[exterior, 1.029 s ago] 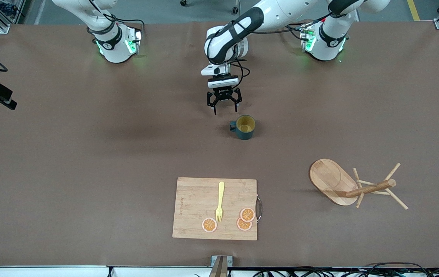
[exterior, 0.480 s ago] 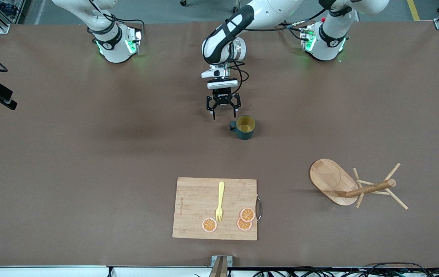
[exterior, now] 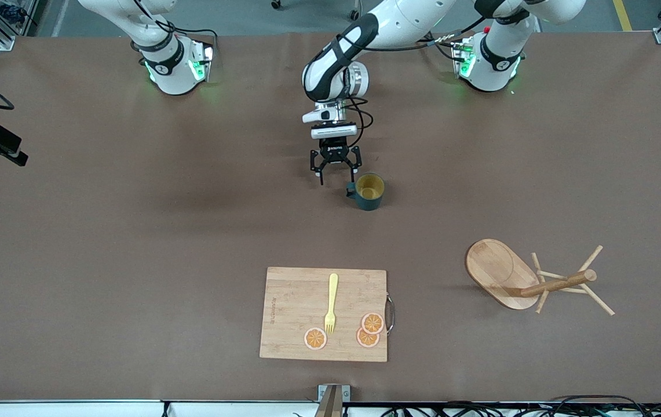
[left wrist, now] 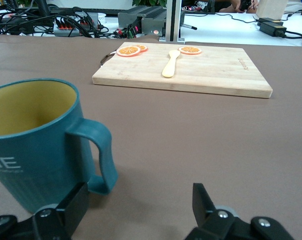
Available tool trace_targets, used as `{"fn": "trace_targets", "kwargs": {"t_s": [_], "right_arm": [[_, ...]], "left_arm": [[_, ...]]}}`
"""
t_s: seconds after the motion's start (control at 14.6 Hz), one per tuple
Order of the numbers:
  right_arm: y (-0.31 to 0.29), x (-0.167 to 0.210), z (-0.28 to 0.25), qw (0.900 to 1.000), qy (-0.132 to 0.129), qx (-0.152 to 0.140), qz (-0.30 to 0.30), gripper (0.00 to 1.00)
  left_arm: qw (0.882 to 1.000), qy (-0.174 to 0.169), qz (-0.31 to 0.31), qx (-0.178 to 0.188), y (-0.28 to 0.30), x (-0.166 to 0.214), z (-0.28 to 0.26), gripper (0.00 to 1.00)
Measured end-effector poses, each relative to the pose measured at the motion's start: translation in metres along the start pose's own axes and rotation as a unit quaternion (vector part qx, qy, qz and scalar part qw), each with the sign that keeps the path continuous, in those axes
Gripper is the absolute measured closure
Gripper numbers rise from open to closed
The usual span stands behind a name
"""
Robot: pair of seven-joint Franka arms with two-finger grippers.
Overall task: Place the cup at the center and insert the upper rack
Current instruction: 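Close the left gripper on the teal mug's handle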
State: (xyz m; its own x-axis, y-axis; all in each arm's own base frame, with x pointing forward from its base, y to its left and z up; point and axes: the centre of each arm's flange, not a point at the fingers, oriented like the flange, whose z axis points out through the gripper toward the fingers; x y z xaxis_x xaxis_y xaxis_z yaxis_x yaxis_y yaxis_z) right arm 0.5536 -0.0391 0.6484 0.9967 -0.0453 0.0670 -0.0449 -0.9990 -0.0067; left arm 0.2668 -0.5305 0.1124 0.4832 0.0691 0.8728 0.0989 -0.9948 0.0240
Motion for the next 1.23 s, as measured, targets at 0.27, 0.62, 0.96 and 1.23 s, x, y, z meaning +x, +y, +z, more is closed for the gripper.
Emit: {"fn": "trace_targets", "kwargs": {"t_s": [0.27, 0.62, 0.96, 1.23], "right_arm": [[0.002, 0.001, 0.002, 1.0, -0.002, 0.0, 0.002, 0.0], [0.002, 0.001, 0.003, 1.0, -0.002, 0.0, 0.002, 0.0], [0.002, 0.001, 0.003, 1.0, -0.002, 0.0, 0.002, 0.0], [0.002, 0.001, 0.003, 1.0, -0.002, 0.0, 0.002, 0.0]], "left_arm": [[1.0, 0.012, 0.007, -0.005, -0.001, 0.001, 0.011, 0.15], [1.0, 0.016, 0.01, -0.002, -0.004, 0.002, 0.017, 0.19], [1.0, 0.023, 0.016, -0.001, -0.007, 0.002, 0.026, 0.21], [1.0, 0.024, 0.012, -0.001, -0.005, 0.003, 0.029, 0.21]]}}
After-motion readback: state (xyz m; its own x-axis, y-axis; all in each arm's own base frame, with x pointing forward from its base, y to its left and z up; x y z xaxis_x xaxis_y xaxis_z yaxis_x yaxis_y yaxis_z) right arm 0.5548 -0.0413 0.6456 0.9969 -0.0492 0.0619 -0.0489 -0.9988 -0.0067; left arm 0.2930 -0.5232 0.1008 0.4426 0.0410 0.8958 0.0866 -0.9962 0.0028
